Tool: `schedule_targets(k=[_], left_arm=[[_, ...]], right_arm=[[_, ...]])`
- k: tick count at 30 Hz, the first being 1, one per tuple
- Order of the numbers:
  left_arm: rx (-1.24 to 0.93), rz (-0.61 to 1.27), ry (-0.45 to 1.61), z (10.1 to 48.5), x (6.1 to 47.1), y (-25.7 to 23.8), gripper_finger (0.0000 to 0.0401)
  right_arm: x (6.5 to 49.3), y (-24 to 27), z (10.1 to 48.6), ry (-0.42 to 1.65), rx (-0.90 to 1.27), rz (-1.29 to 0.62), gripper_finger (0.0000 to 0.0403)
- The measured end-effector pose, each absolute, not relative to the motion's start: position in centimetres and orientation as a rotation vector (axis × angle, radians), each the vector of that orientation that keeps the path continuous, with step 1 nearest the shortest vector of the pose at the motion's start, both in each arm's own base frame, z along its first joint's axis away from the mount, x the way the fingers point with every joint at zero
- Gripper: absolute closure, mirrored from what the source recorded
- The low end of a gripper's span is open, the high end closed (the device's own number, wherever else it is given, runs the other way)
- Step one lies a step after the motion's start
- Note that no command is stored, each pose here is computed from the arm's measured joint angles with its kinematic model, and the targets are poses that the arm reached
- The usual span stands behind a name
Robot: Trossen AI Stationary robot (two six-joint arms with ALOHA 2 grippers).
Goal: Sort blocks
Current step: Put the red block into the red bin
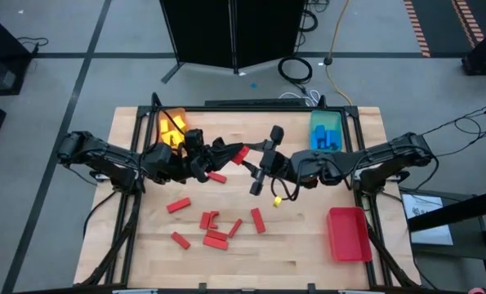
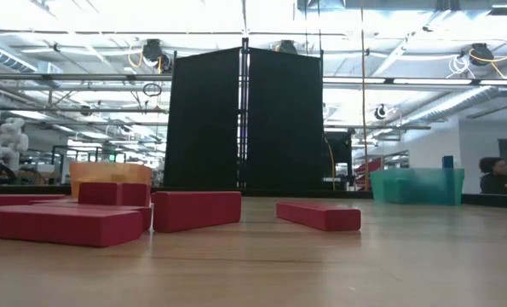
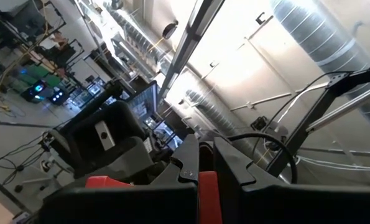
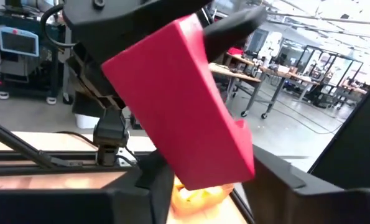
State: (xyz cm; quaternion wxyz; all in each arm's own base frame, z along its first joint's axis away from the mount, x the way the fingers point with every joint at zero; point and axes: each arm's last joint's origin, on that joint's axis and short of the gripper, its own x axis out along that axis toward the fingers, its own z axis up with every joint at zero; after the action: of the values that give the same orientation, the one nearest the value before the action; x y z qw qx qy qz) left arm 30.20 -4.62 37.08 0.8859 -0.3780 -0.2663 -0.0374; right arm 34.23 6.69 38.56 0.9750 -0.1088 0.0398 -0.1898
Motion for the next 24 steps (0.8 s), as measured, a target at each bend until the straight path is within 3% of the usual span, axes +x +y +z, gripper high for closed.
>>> schedule_targets(k=[4, 8, 12, 19, 24], left_arm=[[-0.787, -0.080, -0.558, 37.12, 30.17, -4.61, 0.0389], [-0.791, -0.085, -0.564, 37.25, 30.12, -4.61, 0.0389], [-0.788, -0.088, -0.559, 37.21, 30.14, -4.63, 0.0389], [-0.783, -0.080, -0.545, 37.00, 30.26, -4.61, 0.0389], [-0.783, -0.079, -0.548, 37.02, 30.24, -4.59, 0.0389]], right_arm=[[34.07, 6.66, 38.81, 0.068, -0.214, -0.383, 0.0278], [34.07, 6.66, 39.04, 0.047, -0.215, -0.383, 0.0276], [34.05, 6.66, 39.07, 0.048, -0.229, -0.383, 0.0243], [33.92, 6.66, 39.36, 0.038, -0.257, -0.400, 0.0147], [33.85, 6.91, 39.38, 0.033, -0.238, -0.404, 0.0125]])
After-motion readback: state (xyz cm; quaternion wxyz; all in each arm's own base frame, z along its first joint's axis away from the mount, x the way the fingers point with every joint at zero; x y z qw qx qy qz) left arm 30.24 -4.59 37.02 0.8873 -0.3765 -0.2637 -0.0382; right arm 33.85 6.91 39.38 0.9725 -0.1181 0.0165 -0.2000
